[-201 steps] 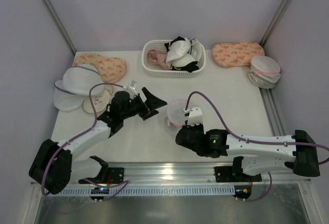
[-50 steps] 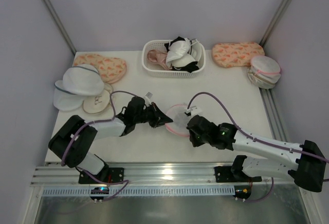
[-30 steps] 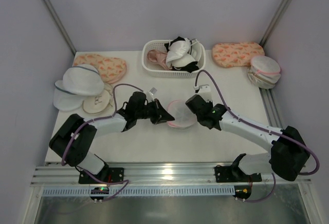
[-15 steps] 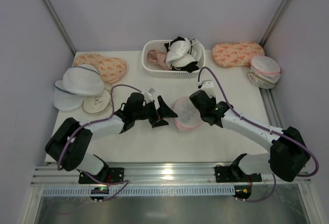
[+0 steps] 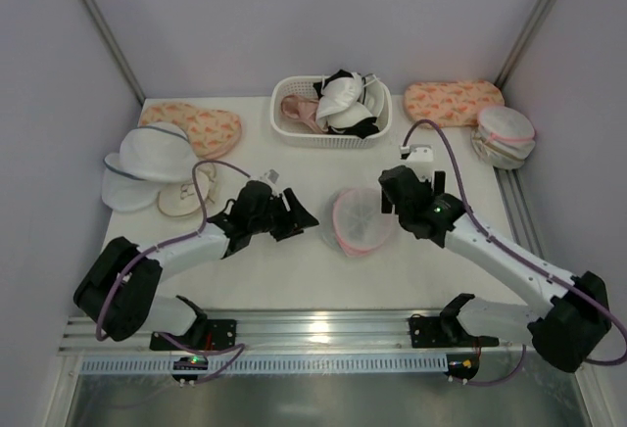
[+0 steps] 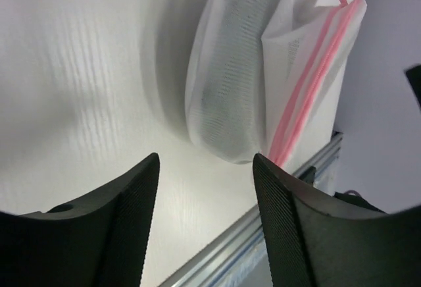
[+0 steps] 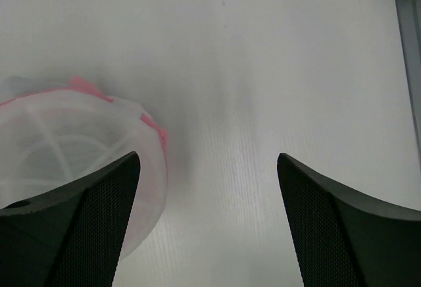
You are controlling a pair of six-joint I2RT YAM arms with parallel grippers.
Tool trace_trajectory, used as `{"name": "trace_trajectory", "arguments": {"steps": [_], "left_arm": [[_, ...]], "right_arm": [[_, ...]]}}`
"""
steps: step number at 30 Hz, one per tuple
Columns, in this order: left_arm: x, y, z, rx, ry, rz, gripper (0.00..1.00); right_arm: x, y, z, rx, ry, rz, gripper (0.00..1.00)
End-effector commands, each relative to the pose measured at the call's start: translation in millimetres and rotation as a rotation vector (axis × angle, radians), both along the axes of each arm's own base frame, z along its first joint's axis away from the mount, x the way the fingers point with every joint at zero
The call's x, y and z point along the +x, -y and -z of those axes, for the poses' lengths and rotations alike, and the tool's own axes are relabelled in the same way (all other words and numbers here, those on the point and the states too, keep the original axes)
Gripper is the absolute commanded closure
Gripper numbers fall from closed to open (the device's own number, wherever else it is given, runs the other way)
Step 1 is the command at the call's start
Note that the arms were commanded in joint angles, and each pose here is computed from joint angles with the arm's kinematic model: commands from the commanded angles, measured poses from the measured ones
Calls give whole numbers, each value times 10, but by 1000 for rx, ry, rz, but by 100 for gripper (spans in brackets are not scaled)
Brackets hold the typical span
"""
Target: Unzip the laundry bag and remove the bra
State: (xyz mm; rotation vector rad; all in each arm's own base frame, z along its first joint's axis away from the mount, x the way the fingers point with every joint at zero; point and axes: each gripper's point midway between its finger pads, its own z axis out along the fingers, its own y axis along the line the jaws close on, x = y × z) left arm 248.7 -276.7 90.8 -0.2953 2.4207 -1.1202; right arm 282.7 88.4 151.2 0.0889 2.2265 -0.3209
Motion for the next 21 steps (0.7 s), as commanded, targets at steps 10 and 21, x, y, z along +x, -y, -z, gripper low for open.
{"name": "trace_trajectory", "arguments": {"steps": [10, 21], "left_arm": [[401, 209, -34, -39, 187, 40, 57], [443, 635, 129, -227, 96, 152, 43]], "right_arm": [[-133, -772, -380, 393, 102, -370, 13], [-225, -862, -268, 448, 68, -401, 13]]}}
